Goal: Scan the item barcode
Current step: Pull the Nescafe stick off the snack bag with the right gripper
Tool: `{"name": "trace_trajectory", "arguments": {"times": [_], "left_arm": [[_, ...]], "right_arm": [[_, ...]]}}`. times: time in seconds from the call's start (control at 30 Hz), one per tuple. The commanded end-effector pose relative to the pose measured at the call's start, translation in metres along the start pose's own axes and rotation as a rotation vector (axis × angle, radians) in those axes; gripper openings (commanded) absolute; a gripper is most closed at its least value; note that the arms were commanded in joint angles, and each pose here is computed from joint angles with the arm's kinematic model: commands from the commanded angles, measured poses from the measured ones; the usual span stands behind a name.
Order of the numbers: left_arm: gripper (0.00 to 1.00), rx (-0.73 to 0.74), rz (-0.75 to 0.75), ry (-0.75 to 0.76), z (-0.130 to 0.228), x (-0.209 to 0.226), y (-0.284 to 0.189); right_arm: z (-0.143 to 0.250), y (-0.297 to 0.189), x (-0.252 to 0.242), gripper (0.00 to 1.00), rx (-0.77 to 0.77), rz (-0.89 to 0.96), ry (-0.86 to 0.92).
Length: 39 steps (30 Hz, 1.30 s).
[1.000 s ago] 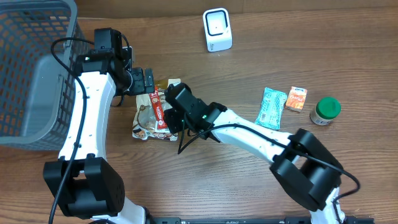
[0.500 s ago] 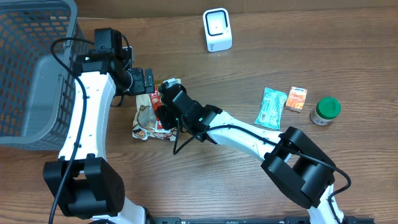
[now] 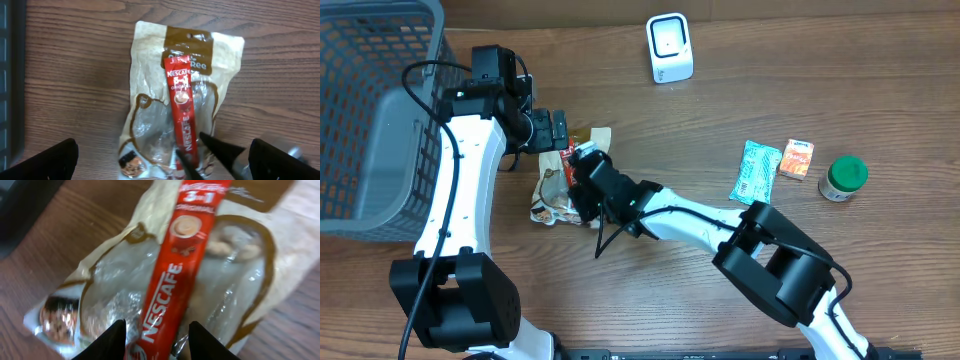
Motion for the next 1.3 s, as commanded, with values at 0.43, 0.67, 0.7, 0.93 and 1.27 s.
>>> {"name": "trace_trajectory", "arguments": {"times": [0.43, 0.67, 0.7, 0.93, 1.27], "left_arm": [[1.00, 0.001, -0.007, 0.023, 0.000, 0.002, 0.002], [0.99, 0.001, -0.007, 0.023, 0.000, 0.002, 0.002], [1.00, 0.001, -0.007, 0.023, 0.000, 0.002, 0.002], [1.00, 0.001, -0.007, 0.023, 0.000, 0.002, 0.002], [0.99, 0.001, -0.007, 0.023, 0.000, 0.002, 0.002]], "right_arm": [[-0.036, -0.046, 0.008, 0.04, -0.051, 0.008, -0.013], [-0.057, -0.097, -0.026, 0.04, -0.011, 0.105, -0.012], [-0.054, -0.099, -0.033, 0.04, 0.013, 0.126, -0.024], [-0.015, -0.109, -0.075, 0.04, 0.229, 0.273, -0.153], [0.012, -0.101, -0.097, 0.04, 0.276, 0.348, -0.066]]}}
Point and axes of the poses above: each gripper's point midway between its finger pads, its own y axis out along the fingers, its own x axis along the line the jaws close on, z = x × y, the point moved 3 cm from there along -y, back along the fingers, and after that the axes turned 11 degrees about y, right-handed, at the moved point
